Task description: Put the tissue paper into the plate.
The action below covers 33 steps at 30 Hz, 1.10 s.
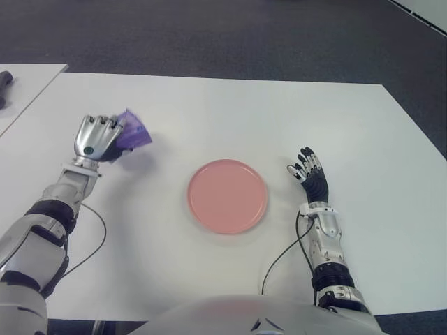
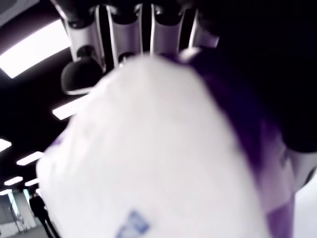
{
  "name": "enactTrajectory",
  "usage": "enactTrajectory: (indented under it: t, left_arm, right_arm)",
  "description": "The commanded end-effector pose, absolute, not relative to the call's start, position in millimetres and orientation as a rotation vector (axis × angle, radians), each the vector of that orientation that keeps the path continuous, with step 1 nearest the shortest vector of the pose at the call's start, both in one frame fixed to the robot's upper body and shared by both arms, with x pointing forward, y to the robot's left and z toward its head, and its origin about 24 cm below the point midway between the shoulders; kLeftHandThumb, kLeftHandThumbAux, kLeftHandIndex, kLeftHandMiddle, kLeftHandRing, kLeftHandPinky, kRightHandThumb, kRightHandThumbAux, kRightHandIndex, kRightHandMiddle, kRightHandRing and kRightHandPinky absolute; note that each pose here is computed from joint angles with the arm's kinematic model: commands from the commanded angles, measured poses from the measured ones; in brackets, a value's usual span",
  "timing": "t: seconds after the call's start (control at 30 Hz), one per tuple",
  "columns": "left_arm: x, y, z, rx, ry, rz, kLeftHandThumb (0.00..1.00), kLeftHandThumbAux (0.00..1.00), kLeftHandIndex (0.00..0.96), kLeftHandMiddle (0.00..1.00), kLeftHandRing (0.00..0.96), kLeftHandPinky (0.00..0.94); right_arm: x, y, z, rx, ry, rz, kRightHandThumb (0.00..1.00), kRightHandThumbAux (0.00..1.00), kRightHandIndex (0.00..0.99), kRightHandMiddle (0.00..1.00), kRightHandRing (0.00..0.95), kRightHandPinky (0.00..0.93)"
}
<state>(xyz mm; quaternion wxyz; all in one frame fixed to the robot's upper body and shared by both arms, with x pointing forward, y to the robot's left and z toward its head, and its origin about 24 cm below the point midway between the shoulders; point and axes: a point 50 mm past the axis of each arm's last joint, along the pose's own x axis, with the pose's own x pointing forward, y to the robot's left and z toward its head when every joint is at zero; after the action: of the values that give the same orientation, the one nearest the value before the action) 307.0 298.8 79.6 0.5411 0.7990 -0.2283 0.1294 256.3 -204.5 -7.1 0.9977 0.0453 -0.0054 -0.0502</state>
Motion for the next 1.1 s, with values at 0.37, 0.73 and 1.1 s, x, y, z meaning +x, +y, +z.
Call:
enactTrajectory:
  t: [0.37,0.73,1.1]
  left_arm:
    - [296.4,245.8,159.3,1.617,-0.791,0.397,0.853,0.667,0.401,0.548,0.842,0.846]
    - [283.7,199.0,171.4,1.477,-0.881,0.292,0.854,0.667,0.402,0.547,0.855,0.852]
    - [272.3,163.0,158.0,1.387,-0.921,0.028,0.853,0.668,0.399,0.540,0.849,0.832]
  right_arm:
    - [247.1,-207.3,-24.1,0.106,0.073,-0.117,0.129,0.741,0.000,0.011,0.010,0.050]
    - [247.6,-207.9,-24.2,0.106,0.073,-0.117,0.129,0.741,0.000,0.011,0.010,0.050]
    - [249.2,-207.9,-24.4,0.106,0.075,-0.117,0.129,0.741,0.000,0.011,0.010,0.050]
